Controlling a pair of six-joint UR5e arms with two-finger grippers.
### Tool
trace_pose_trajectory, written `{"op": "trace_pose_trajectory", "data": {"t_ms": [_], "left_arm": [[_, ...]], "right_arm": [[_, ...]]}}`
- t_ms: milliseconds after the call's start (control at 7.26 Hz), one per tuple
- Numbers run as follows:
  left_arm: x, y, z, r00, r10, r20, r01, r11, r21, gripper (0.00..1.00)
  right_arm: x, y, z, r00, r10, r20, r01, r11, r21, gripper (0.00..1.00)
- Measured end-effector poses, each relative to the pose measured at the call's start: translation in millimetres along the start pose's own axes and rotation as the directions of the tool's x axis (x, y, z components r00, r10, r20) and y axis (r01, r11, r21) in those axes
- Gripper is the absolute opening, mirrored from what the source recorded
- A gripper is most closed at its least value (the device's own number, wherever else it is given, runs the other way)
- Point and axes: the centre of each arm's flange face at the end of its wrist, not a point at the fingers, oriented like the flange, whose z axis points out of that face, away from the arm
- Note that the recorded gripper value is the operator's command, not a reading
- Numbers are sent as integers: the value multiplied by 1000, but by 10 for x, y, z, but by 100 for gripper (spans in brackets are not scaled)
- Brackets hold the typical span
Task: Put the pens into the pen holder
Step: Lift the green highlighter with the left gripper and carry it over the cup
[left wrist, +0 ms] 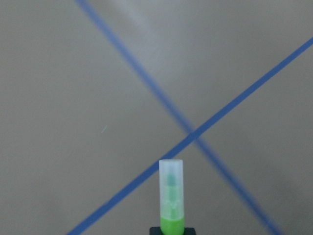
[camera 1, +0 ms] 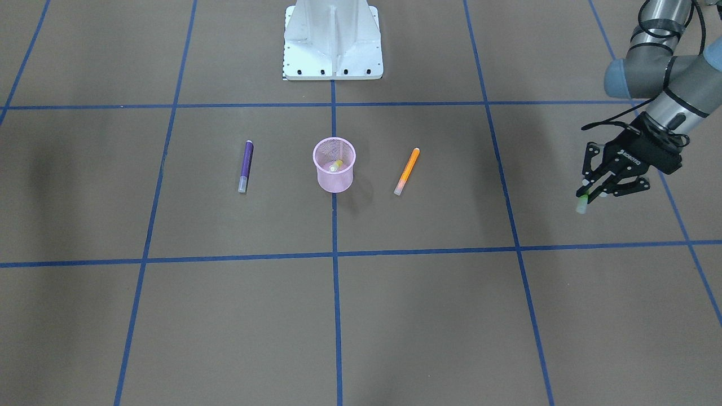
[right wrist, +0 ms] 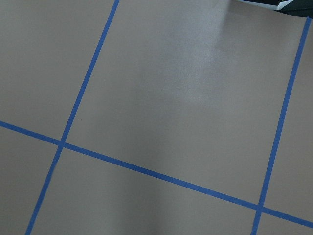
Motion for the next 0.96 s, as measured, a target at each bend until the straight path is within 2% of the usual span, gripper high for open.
{"op": "trace_pose_trajectory", "data": {"t_ms": [275, 551, 689, 964], "left_arm": [[840, -661, 351, 989, 33, -141, -15, 992, 126, 0], [1679, -1041, 619, 973, 78, -218, -15, 962, 274, 0], [2176, -1197, 792, 963, 80, -259, 14, 940, 340, 0], [3069, -1279, 1124, 951, 69, -302, 69, 904, 423, 0]], "right_arm": [[-3, 4, -2, 1000, 1, 0, -1, 1000, 0, 100], [-10, 3, -9, 1000, 0, 0, 0, 1000, 2, 100], [-13, 3, -13, 1000, -1, 0, 1, 1000, 3, 100], [-19, -2, -19, 1000, -1, -1, 1, 1000, 5, 100]]}}
